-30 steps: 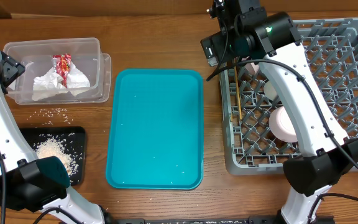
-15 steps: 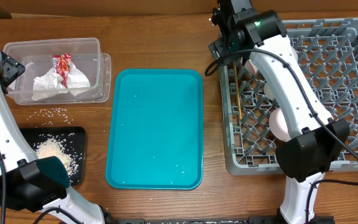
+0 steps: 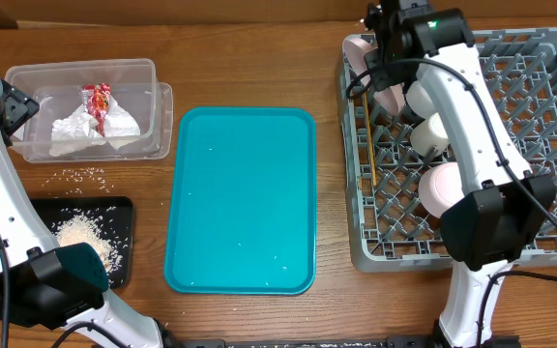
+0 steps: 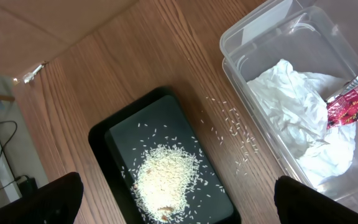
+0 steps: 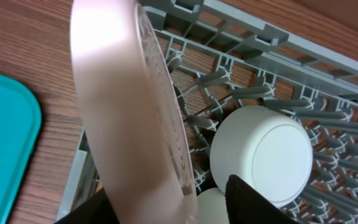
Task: Sort waste into correct bins and load items into the dishwasher
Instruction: 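Lower the plate upright into the rack slots beside the chopsticks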
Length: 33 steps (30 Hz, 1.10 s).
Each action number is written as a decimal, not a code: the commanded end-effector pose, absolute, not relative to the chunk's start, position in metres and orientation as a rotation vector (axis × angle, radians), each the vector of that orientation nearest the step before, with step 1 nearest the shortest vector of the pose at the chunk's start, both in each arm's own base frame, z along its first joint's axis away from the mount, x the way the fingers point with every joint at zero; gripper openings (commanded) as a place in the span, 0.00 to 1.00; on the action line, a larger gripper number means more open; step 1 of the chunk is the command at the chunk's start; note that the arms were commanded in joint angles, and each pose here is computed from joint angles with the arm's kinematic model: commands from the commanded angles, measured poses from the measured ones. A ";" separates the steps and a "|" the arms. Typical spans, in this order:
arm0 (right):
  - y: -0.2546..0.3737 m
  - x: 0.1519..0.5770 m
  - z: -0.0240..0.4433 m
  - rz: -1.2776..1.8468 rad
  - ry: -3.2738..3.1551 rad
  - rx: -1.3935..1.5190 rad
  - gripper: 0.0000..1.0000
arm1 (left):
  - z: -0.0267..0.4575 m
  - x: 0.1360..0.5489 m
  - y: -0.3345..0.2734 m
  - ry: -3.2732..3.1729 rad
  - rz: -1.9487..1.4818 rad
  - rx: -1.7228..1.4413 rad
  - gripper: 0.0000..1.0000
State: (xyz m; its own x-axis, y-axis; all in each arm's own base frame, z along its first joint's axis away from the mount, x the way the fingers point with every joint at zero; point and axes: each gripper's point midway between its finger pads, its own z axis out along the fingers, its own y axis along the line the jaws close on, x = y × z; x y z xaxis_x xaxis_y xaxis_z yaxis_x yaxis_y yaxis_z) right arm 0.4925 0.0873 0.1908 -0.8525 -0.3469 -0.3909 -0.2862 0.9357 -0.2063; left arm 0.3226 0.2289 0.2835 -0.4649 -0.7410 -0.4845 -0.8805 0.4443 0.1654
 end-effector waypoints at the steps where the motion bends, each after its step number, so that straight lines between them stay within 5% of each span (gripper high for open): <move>1: 0.084 0.496 0.187 -0.187 2.667 -0.431 0.47 | 0.294 0.319 0.229 2.311 0.564 -1.399 1.00; 7: 0.095 0.498 0.188 -0.102 2.651 -0.441 0.27 | 0.294 0.319 0.229 2.311 0.564 -1.399 1.00; 11: 0.084 0.501 0.189 -0.129 2.658 -0.329 0.04 | 0.294 0.319 0.229 2.311 0.564 -1.399 0.99; 24: 0.050 0.487 0.283 -0.172 2.498 -0.080 0.04 | 0.294 0.319 0.229 2.311 0.564 -1.399 1.00; 33: 0.041 0.476 0.279 -0.223 2.537 -0.009 0.04 | 0.294 0.319 0.229 2.311 0.564 -1.399 1.00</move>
State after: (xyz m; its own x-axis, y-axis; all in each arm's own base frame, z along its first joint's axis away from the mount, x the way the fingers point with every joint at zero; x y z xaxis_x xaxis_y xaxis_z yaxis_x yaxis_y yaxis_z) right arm 0.4792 0.0341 0.2629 -0.8496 -0.0962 -0.5185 0.0143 0.9787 -0.2050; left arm 0.3227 0.2290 0.2835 -0.4647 -0.7409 -0.4848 -0.8806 0.4442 0.1652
